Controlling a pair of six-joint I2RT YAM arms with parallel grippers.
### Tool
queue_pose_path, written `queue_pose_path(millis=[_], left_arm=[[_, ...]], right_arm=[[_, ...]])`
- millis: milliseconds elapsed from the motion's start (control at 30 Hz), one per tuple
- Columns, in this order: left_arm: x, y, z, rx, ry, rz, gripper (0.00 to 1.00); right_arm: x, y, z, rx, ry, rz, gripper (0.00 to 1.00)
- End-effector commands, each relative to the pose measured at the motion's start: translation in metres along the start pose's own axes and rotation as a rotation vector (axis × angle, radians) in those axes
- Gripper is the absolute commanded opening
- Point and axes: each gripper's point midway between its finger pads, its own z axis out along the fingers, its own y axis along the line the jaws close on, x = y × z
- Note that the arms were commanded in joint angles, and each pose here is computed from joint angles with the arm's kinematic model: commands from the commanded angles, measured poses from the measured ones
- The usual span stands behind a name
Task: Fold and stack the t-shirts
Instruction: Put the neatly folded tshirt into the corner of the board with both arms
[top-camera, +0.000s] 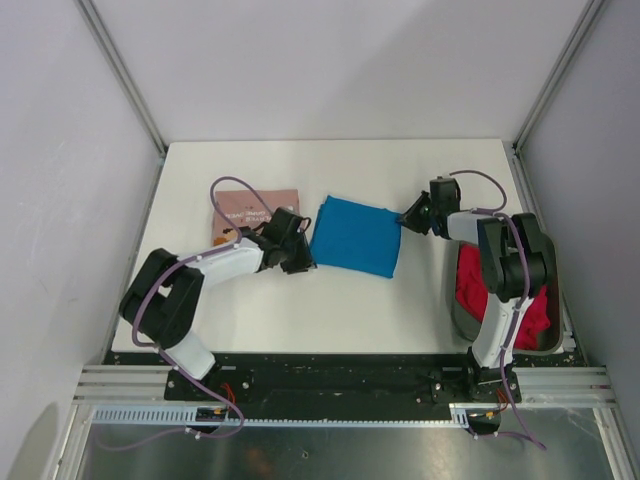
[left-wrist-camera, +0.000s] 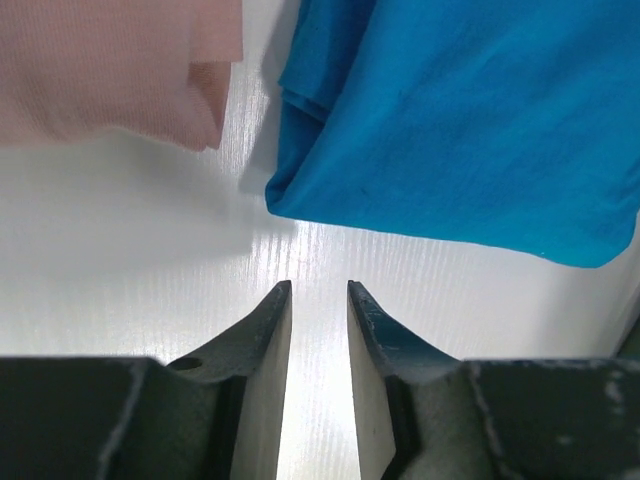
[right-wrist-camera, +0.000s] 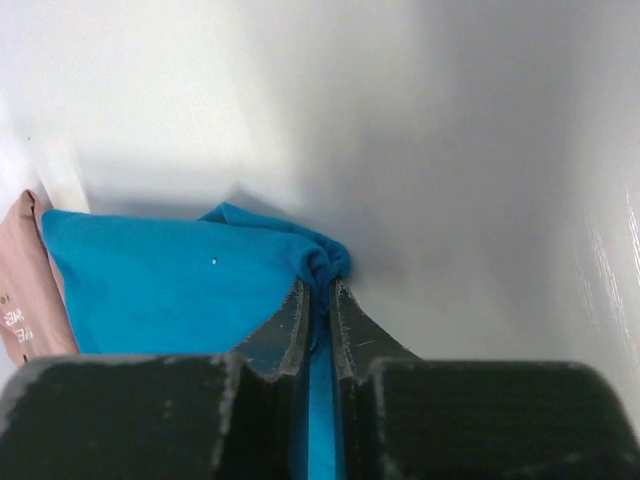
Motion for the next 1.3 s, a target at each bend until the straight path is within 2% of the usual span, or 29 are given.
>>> queue_pose_path(millis=[0, 100, 433, 667, 1267], left_arm=[[0.001, -0.001, 0.004, 0.011, -0.002, 0.051, 0.35], [-0.001, -0.003, 0.004, 0.018, -0.003, 0.075, 0.37], [-0.018, -0.016, 0.02, 0.056, 0.018, 0.162, 0.38], [-0.036, -0.017, 0.024, 0.072, 0.013, 0.146, 0.38], [-0.034, -0.011, 0.04, 0.07, 0.066, 0.104, 0.39]], right_arm=[[-0.015, -0.001, 0.006, 0.026, -0.024, -0.013, 0.04], [-0.022, 0.0, 0.006, 0.039, -0.031, -0.027, 0.0], [-0.029, 0.002, 0.008, 0.06, -0.03, -0.064, 0.0], [-0.027, -0.001, 0.01, 0.064, -0.021, -0.072, 0.0], [-0.019, -0.007, 0.011, 0.08, 0.014, -0.066, 0.0]])
